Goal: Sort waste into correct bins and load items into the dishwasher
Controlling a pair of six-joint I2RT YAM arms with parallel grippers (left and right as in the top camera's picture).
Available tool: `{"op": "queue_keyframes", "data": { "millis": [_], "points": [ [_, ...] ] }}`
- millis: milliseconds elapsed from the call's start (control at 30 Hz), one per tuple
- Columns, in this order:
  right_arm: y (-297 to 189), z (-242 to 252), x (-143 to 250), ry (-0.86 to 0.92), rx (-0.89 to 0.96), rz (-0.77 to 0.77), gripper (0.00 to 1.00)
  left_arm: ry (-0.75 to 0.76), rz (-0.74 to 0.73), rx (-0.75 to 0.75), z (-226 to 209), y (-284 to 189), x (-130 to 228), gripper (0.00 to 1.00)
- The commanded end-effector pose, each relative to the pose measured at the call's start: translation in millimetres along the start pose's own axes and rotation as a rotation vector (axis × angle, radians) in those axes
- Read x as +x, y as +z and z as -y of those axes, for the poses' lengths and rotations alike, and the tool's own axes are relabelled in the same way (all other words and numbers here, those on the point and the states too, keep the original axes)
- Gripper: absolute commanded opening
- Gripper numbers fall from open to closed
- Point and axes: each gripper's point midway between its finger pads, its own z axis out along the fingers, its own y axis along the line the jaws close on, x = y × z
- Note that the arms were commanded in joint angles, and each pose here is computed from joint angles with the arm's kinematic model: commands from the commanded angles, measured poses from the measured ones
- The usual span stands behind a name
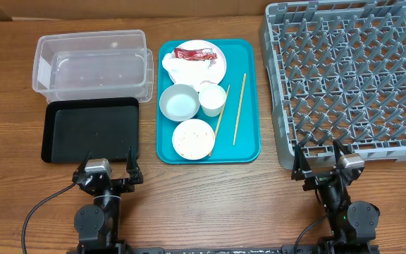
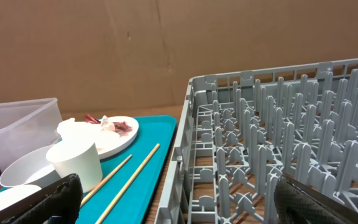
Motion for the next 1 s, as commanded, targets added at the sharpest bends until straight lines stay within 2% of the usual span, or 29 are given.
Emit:
{"op": "queue_keyframes", "data": {
  "millis": [0,967],
  "points": [
    [0,1,2,0.003,0.002,0.005,1.00,-0.010,0.006,-0.006,-1,0,0,1.00],
    [0,-9,-2,0.000,-0.055,0.016,1.00,-0.010,0.006,-0.006,-1,0,0,1.00]
  ]
}}
